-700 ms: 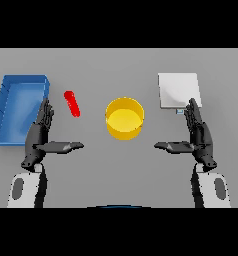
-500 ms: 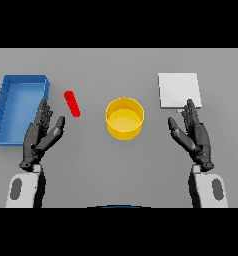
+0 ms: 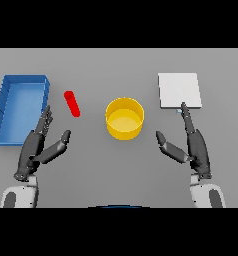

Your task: Pick up the red beaker and tilt it to pour out 1 green nut into yellow bowl. Pick up the yellow bowl and place it on the metallic measuring scale.

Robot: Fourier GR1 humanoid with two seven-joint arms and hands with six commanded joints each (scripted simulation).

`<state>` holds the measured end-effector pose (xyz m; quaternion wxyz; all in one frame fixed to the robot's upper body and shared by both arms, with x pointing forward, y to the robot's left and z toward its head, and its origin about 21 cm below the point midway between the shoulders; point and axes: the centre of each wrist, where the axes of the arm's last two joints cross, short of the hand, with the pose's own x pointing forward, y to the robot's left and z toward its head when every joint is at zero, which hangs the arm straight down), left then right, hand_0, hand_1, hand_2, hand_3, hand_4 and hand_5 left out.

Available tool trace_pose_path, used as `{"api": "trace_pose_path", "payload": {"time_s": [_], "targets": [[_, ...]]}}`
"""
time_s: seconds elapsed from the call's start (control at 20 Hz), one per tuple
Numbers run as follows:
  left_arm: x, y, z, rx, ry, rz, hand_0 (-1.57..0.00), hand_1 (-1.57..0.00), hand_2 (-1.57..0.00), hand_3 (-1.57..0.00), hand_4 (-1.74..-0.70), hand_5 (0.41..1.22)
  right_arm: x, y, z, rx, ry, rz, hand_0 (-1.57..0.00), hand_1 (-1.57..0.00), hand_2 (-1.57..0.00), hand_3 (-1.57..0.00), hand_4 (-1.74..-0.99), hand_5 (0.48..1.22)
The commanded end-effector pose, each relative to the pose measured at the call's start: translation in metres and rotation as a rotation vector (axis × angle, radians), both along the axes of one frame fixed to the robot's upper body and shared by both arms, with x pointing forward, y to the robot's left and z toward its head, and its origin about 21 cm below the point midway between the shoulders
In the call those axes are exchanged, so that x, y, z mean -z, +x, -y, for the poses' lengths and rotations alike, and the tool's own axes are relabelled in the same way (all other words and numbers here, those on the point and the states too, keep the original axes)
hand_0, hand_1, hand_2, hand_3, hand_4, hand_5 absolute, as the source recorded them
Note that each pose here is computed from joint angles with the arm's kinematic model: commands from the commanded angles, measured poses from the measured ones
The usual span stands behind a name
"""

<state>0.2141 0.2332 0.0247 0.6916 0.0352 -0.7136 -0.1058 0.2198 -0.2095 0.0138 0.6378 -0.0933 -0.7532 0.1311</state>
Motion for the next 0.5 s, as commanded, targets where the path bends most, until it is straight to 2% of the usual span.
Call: {"api": "trace_pose_path", "payload": {"time_s": [0.0, 0.15, 0.45], "targets": [[0.001, 0.002, -0.001, 0.005, 0.008, -0.016, 0.0, 0.0, 0.0, 0.0, -1.14, 0.65, 0.0, 0.001, 0.001, -0.004, 0.006, -0.011, 0.0, 0.0, 0.0, 0.0, -1.131, 0.607], [0.01, 0.021, 0.004, 0.007, 0.016, -0.074, 0.0, 0.0, 0.0, 0.0, -1.14, 0.647, 0.001, 0.002, 0.004, -0.029, 0.034, -0.018, 0.0, 0.0, 0.0, 0.0, -1.18, 0.627], [0.028, 0.067, -0.001, 0.002, 0.035, -0.11, 0.0, 0.0, 0.0, 0.0, -1.18, 0.644, 0.004, -0.001, 0.002, -0.046, 0.069, -0.019, 0.0, 0.0, 0.0, 0.0, -1.22, 0.626]]}}
